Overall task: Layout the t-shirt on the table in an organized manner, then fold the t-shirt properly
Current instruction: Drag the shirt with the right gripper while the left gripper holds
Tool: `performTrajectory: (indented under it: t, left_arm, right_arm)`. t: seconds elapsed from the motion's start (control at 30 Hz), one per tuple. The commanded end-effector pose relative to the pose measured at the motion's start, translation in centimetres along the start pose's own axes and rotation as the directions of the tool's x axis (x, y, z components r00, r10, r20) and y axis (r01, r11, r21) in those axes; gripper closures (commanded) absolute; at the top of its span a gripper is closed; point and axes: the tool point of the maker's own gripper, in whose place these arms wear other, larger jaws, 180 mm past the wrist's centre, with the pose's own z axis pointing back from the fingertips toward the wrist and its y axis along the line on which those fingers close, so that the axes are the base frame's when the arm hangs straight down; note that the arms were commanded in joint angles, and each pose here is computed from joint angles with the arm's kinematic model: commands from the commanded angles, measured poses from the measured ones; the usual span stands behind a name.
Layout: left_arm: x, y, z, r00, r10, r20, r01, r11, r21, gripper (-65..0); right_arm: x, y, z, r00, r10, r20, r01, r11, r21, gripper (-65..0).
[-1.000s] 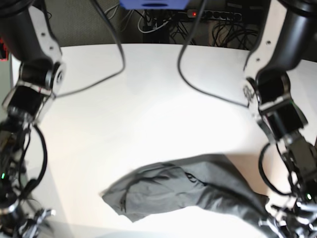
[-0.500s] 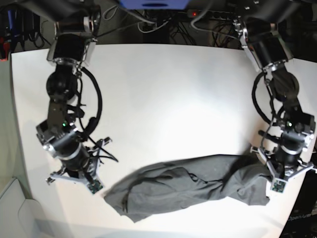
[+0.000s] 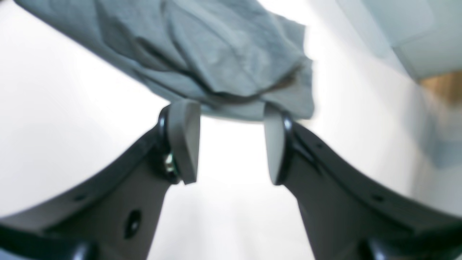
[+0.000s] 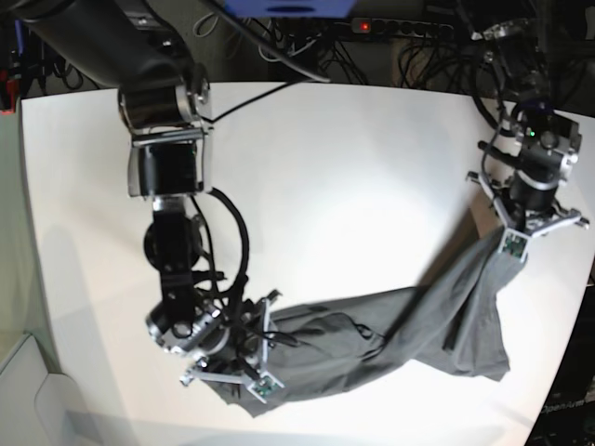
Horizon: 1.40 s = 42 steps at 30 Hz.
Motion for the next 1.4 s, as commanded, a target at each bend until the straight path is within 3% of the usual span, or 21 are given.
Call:
performTrajectory:
  t: [0.0, 0.13, 0.27, 0.43, 0.57, 0.67, 0.8, 0.97, 1.1, 1.37]
  left_arm:
    - [0.4, 2.4, 0.6, 1.0, -0.005, 0.02, 0.004, 0.998, 0.068, -0.1]
    - [-3.1, 6.4, 2.8, 0.998, 0.063, -0.028, -0.058, 0.986, 0.157, -0.1]
    - [-5.2, 9.1, 4.4, 0.997, 0.07, -0.046, -0.061, 0.985, 0.163, -0.1]
    - [-7.5, 12.4, 6.1, 0.989, 0.128, -0.079, -0.103, 0.959, 0.264, -0.1]
    - [-7.8, 12.5, 6.3, 0.986, 0.141, -0.083, -0.114, 0.956, 0.272, -0.1]
    - [-8.1, 12.5, 6.4, 0.985, 0.145, -0.09, -0.115, 0.954, 0.275, -0.1]
    - [-8.3, 12.0, 6.3, 0.983, 0.158, -0.092, -0.128, 0.954, 0.27, -0.1]
    - [-11.1, 11.3, 6.6, 0.97, 0.172, -0.171, -0.127, 0.961, 0.246, -0.1]
    - [-11.8, 11.8, 6.7, 0.967, 0.168, -0.193, -0.117, 0.961, 0.252, -0.1]
    - [-12.7, 17.7, 9.7, 0.956, 0.241, -0.165, -0.151, 0.892, 0.426, -0.1]
  right_arm:
    - [2.8, -0.5, 0.1, 0.997, -0.002, 0.073, 0.002, 1.0, -0.005, -29.8]
    - [3.1, 1.0, -0.7, 0.994, -0.017, 0.104, 0.013, 0.999, 0.036, -29.8]
    - [3.2, 2.2, -1.1, 0.993, -0.027, 0.116, 0.02, 0.998, 0.063, -29.8]
    - [2.5, 3.1, -1.3, 0.992, -0.037, 0.12, 0.028, 0.996, 0.079, -29.8]
    - [0.9, 5.0, -1.7, 0.995, -0.036, 0.09, 0.026, 0.993, 0.112, -29.9]
    - [0.3, 8.0, -2.1, 0.997, 0.016, 0.074, -0.027, 0.987, 0.161, -30.2]
    - [1.1, 10.0, -2.1, 0.992, 0.058, 0.11, -0.079, 0.978, 0.193, -35.8]
    - [2.1, 10.1, -2.0, 0.985, 0.049, 0.163, -0.081, 0.978, 0.194, -41.6]
    - [2.1, 10.2, -2.0, 0.985, 0.048, 0.163, -0.08, 0.978, 0.195, -42.1]
    - [2.1, 10.4, -2.0, 0.985, 0.051, 0.163, -0.083, 0.977, 0.198, -42.0]
